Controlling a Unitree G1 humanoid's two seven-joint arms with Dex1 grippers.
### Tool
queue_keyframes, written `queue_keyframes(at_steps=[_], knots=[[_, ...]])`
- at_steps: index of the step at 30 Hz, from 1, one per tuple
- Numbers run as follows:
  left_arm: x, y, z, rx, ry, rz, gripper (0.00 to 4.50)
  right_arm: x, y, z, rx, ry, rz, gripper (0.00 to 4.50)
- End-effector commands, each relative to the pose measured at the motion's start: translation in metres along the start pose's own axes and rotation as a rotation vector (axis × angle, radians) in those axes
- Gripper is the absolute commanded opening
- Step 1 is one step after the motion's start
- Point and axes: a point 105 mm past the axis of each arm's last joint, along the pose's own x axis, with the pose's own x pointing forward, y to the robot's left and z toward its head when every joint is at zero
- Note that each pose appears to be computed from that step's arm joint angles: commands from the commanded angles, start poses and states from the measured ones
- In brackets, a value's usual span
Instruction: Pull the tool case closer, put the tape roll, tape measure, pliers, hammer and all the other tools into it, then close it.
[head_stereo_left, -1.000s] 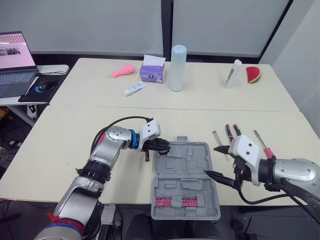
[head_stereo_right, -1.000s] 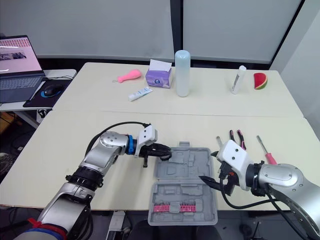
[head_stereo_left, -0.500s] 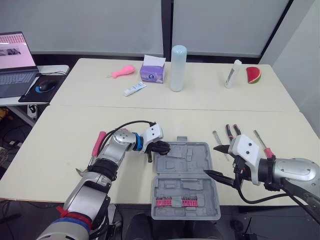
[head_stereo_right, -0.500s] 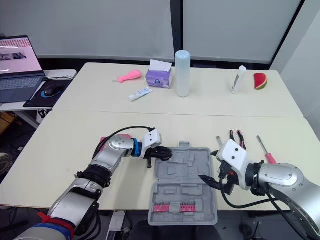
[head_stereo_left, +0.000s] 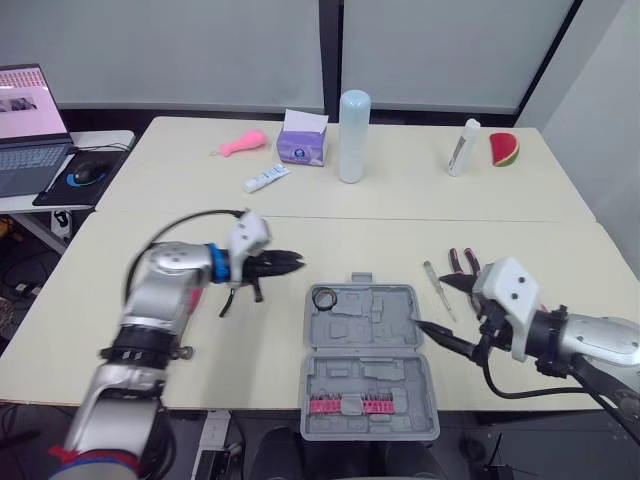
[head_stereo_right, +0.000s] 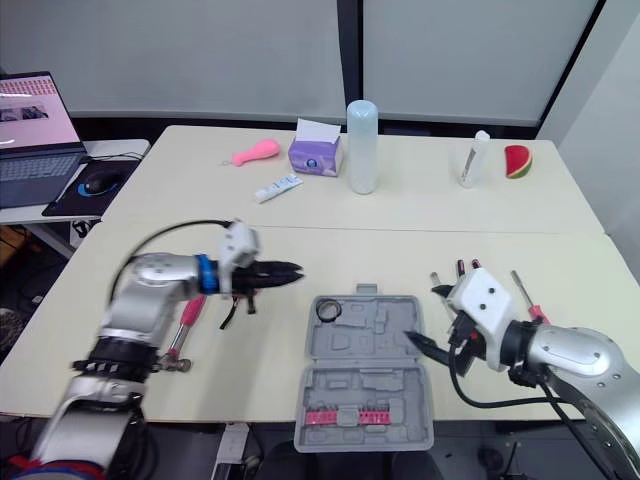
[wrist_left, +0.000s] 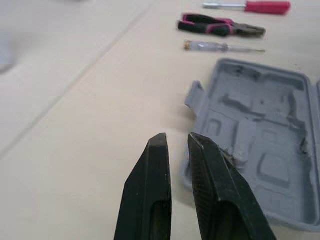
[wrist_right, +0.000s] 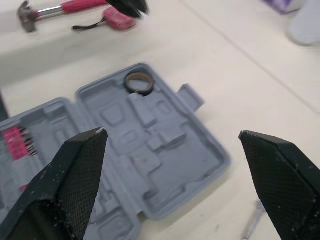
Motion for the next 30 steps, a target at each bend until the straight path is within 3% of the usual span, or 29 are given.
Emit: queue_keyframes(at_steps=[1, 5, 10, 13, 18, 24, 30], knots=[[-0.04, 0.019, -0.009, -0.066, -0.028, 0.202, 0.64, -0.024, -0.021, 0.001, -0.066, -0.029, -0.154, 4.5], [-0.101, 0.039, -0.042, -0.205, -0.03, 0.564, 0.64, -0.054, -0.038, -0.026, -0.046, -0.004, -0.307, 4.5], [-0.154, 0.016, -0.085, -0.288, 0.026, 0.774, 0.64, -0.082, -0.043, -0.069, 0.021, 0.044, -0.441, 4.5], [-0.169, -0.013, -0.104, -0.364, 0.066, 0.766, 1.17, -0.094, -0.036, -0.095, 0.062, 0.096, -0.459, 4.5], [-0.187, -0.053, -0.124, -0.435, 0.151, 0.732, 2.71, -0.109, -0.028, -0.123, 0.137, 0.151, -0.47, 4.5], [-0.188, -0.082, -0.135, -0.479, 0.208, 0.65, 4.49, -0.115, -0.024, -0.132, 0.18, 0.156, -0.457, 4.5], [-0.186, -0.086, -0.135, -0.484, 0.218, 0.628, 4.49, -0.114, -0.02, -0.136, 0.195, 0.161, -0.413, 4.5]])
